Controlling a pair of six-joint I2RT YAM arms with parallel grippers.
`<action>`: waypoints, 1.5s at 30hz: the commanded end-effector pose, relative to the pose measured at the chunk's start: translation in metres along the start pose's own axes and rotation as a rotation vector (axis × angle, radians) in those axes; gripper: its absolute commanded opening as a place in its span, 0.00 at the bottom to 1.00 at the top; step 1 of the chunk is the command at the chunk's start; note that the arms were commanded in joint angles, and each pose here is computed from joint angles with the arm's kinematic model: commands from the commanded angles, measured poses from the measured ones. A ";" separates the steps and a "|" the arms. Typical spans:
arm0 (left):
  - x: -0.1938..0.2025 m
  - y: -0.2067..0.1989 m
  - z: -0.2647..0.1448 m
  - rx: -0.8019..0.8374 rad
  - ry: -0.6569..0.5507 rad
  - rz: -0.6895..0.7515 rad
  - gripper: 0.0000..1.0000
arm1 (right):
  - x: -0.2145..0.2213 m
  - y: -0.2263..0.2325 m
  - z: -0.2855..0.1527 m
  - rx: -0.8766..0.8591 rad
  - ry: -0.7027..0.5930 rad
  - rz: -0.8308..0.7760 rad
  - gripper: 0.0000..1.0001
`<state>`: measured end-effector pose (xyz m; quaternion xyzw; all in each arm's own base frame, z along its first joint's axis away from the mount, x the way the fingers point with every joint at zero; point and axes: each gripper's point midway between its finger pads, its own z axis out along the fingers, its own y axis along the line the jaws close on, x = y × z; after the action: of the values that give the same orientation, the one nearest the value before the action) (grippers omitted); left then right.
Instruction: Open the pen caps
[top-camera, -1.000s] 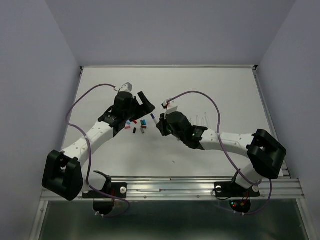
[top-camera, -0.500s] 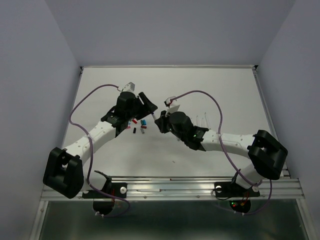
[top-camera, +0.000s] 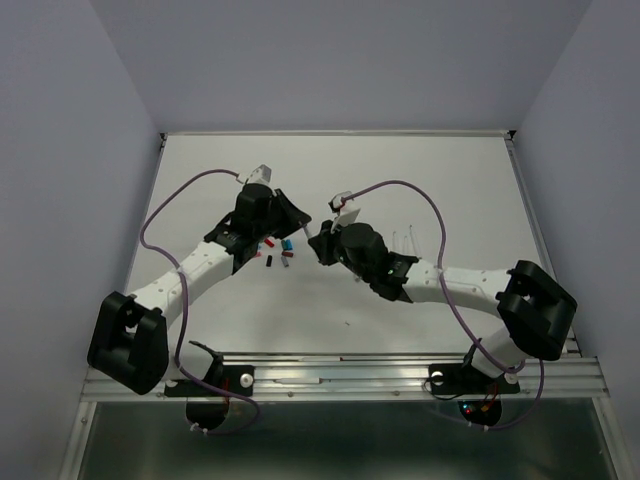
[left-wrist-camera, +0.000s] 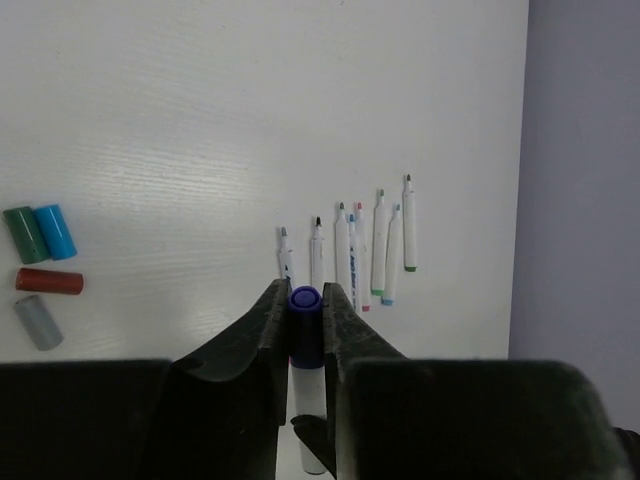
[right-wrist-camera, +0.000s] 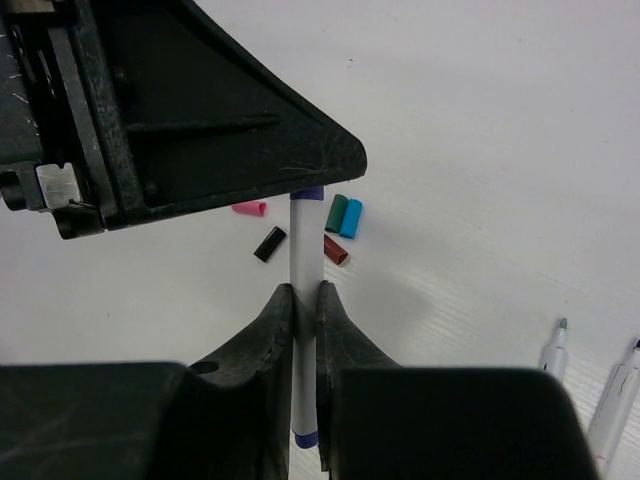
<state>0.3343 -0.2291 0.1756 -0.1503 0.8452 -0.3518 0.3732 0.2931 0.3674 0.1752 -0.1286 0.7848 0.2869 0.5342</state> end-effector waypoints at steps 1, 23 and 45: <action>-0.013 -0.008 -0.005 0.015 -0.064 0.015 0.00 | -0.014 0.017 -0.006 -0.082 -0.049 -0.023 0.01; -0.167 -0.037 0.008 0.024 -0.490 -0.228 0.00 | 0.122 -0.003 -0.124 -0.181 0.424 0.186 0.01; -0.006 0.105 0.004 -0.401 -0.056 0.013 0.06 | 0.074 -0.089 -0.010 0.356 0.176 -0.065 0.01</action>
<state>0.3546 -0.1644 0.0998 -0.2324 0.8870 -0.1910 0.3502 0.2753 0.2849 0.0650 -0.0929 0.8813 0.1161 0.4485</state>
